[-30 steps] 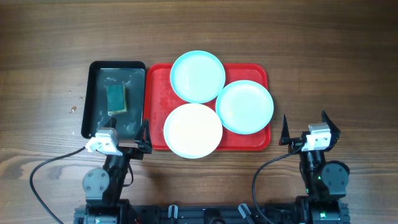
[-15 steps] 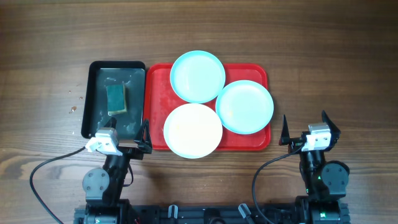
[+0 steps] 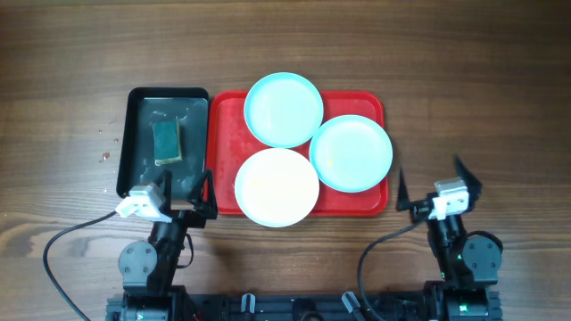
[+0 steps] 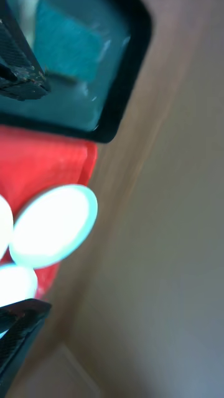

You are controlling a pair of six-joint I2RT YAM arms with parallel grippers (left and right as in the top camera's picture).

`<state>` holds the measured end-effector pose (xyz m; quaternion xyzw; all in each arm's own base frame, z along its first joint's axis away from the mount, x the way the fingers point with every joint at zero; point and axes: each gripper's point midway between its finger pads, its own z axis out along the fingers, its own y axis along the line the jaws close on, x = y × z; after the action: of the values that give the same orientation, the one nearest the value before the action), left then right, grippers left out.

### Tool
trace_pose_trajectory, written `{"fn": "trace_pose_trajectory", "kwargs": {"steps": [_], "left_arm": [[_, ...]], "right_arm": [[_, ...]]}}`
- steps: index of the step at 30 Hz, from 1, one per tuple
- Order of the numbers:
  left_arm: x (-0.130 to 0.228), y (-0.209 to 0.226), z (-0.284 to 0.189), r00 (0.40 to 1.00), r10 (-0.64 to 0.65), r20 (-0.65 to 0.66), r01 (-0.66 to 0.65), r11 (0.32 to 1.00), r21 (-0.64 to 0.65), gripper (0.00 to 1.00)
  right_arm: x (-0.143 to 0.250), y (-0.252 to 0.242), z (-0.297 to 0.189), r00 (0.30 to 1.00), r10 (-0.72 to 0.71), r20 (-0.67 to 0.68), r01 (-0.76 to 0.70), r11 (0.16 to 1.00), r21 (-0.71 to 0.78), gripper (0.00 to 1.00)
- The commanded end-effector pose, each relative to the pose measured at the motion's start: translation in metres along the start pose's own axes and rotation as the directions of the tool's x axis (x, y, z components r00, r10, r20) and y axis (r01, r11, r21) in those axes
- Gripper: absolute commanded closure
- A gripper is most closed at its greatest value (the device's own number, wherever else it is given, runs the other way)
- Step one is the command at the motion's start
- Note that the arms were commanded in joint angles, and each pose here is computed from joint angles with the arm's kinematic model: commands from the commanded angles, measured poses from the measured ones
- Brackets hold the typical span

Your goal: Clean dirty plates on tray and stack at the side

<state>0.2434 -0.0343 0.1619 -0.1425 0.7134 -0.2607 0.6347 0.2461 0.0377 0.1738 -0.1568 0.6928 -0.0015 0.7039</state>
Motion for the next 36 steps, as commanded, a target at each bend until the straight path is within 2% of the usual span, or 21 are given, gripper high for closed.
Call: {"fn": "trace_pose_trajectory", "kwargs": {"steps": [1, 6, 8, 10, 13, 17, 22, 25, 27, 29, 31, 32, 33, 34, 35, 36], "left_arm": [[-0.002, -0.005, 0.0, 0.984, -0.18, 0.004, 0.179, 0.983, 0.026, 0.0], [-0.017, -0.029, -0.003, 0.987, -0.157, 0.036, 0.15, 0.977, 0.149, 0.0], [-0.016, -0.038, -0.005, 0.989, -0.149, 0.007, 0.146, 0.973, 0.179, 0.0], [-0.022, -0.044, -0.009, 0.991, -0.134, -0.008, 0.134, 0.976, 0.172, 0.01], [-0.049, -0.06, -0.019, 0.998, -0.061, -0.002, 0.06, 0.987, 0.147, 0.0], [-0.097, -0.078, -0.026, 1.0, 0.01, -0.026, -0.009, 0.999, 0.039, 0.0], [-0.133, -0.096, -0.004, 0.969, -0.027, -0.244, 0.001, 0.995, -0.104, 0.0], [-0.132, -0.095, 0.021, 0.893, -0.03, -0.449, -0.059, 0.981, -0.183, 0.0], [-0.124, -0.087, 0.032, 0.816, -0.043, -0.577, -0.113, 0.966, -0.232, 0.0], [-0.113, -0.076, 0.045, 0.741, -0.071, -0.668, -0.151, 0.951, -0.269, 0.0], [-0.103, -0.067, 0.06, 0.707, -0.1, -0.7, -0.155, 0.944, -0.291, 0.0], [-0.095, -0.06, 0.068, 0.686, -0.117, -0.718, -0.157, 0.94, -0.303, 0.0], [-0.091, -0.054, 0.075, 0.677, -0.121, -0.726, -0.164, 0.937, -0.309, 0.0], [-0.087, -0.042, 0.081, 0.673, -0.128, -0.728, -0.196, 0.918, -0.343, 0.0], [-0.085, -0.033, 0.084, 0.67, -0.134, -0.73, -0.223, 0.902, -0.369, 0.0], [-0.082, -0.023, 0.083, 0.659, -0.144, -0.739, -0.251, 0.883, -0.396, 0.0]], "right_arm": [[-0.013, 0.059, -0.011, 0.997, 0.006, 0.083, 0.023, 0.939, -0.343, 0.0], [-0.031, 0.066, -0.016, 0.987, 0.003, 0.161, 0.06, 0.921, -0.386, 0.0], [-0.031, 0.063, -0.015, 0.988, 0.099, 0.119, -0.046, 0.923, -0.383, 0.0], [-0.043, 0.055, -0.014, 0.969, 0.229, 0.089, -0.182, 0.913, -0.365, 0.0], [-0.078, 0.045, -0.02, 0.958, 0.247, 0.146, -0.185, 0.92, -0.346, 0.0], [-0.127, 0.027, -0.026, 0.952, 0.259, 0.163, -0.202, 0.931, -0.303, 0.0], [-0.189, 0.008, -0.006, 0.958, 0.28, 0.052, -0.253, 0.921, -0.296, 0.0], [-0.204, -0.004, 0.027, 0.934, 0.313, -0.171, -0.35, 0.895, -0.276, 0.0], [-0.194, -0.008, 0.055, 0.863, 0.329, -0.383, -0.436, 0.867, -0.239, 0.0], [-0.178, -0.009, 0.078, 0.747, 0.346, -0.568, -0.523, 0.833, -0.18, 0.0], [-0.168, -0.007, 0.1, 0.634, 0.38, -0.673, -0.604, 0.787, -0.126, 0.0], [-0.165, -0.003, 0.118, 0.547, 0.441, -0.712, -0.689, 0.719, -0.085, 0.0], [-0.157, 0.001, 0.132, 0.489, 0.465, -0.738, -0.734, 0.676, -0.06, 0.0], [-0.134, 0.005, 0.154, 0.444, 0.464, -0.767, -0.758, 0.651, -0.045, 0.01], [-0.119, 0.01, 0.162, 0.369, 0.484, -0.793, -0.79, 0.613, 0.007, 0.21], [-0.099, 0.02, 0.168, 0.298, 0.479, -0.826, -0.803, 0.593, 0.054, 0.29]]}}
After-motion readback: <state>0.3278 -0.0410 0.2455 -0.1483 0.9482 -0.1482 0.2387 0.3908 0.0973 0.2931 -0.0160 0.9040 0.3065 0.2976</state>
